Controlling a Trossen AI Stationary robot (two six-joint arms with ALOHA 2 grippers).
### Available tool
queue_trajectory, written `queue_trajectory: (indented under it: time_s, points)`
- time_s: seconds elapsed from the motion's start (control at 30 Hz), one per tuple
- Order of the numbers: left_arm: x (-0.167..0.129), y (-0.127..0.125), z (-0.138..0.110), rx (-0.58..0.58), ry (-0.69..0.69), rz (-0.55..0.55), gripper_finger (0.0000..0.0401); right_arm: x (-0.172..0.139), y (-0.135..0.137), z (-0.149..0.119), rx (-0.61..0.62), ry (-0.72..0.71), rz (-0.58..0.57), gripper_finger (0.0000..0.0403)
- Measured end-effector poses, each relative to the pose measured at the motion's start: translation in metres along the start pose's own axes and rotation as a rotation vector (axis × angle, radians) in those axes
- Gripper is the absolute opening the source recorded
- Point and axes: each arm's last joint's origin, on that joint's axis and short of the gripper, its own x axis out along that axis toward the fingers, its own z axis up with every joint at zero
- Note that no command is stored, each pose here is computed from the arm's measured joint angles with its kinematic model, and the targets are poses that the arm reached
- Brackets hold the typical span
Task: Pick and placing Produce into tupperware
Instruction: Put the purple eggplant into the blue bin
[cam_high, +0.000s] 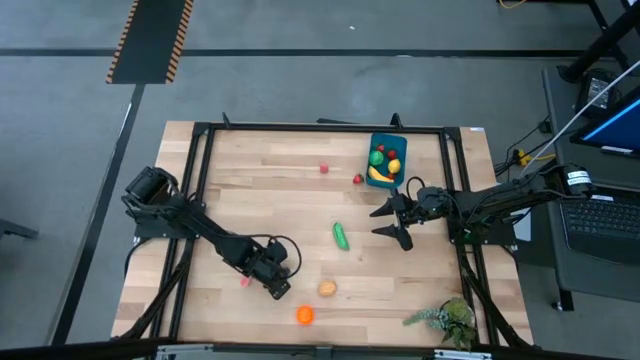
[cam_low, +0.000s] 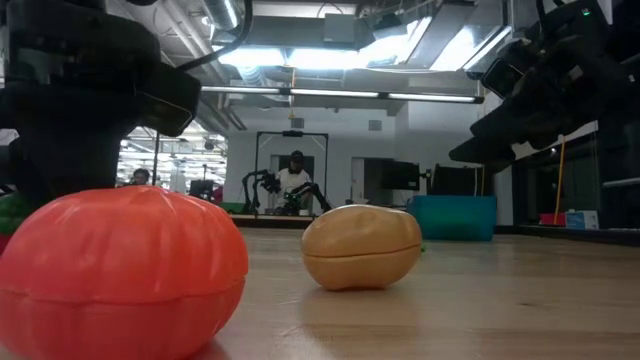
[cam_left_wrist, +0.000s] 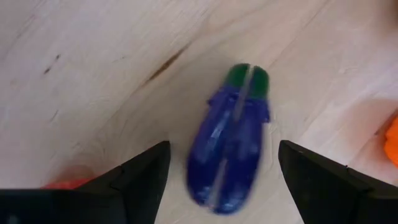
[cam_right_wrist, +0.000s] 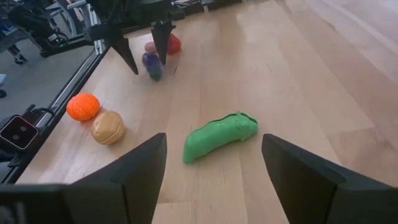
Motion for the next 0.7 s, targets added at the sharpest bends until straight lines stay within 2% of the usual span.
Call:
queue_trajectory:
  time_s: [0.7]
  points:
    - [0.0072, -0.0008, 0.0005, 0.008, -0.048, 0.020, 0.0291, 0.0000, -0.0005, -0.0018, 0.002, 0.019, -0.005, 0.0266]
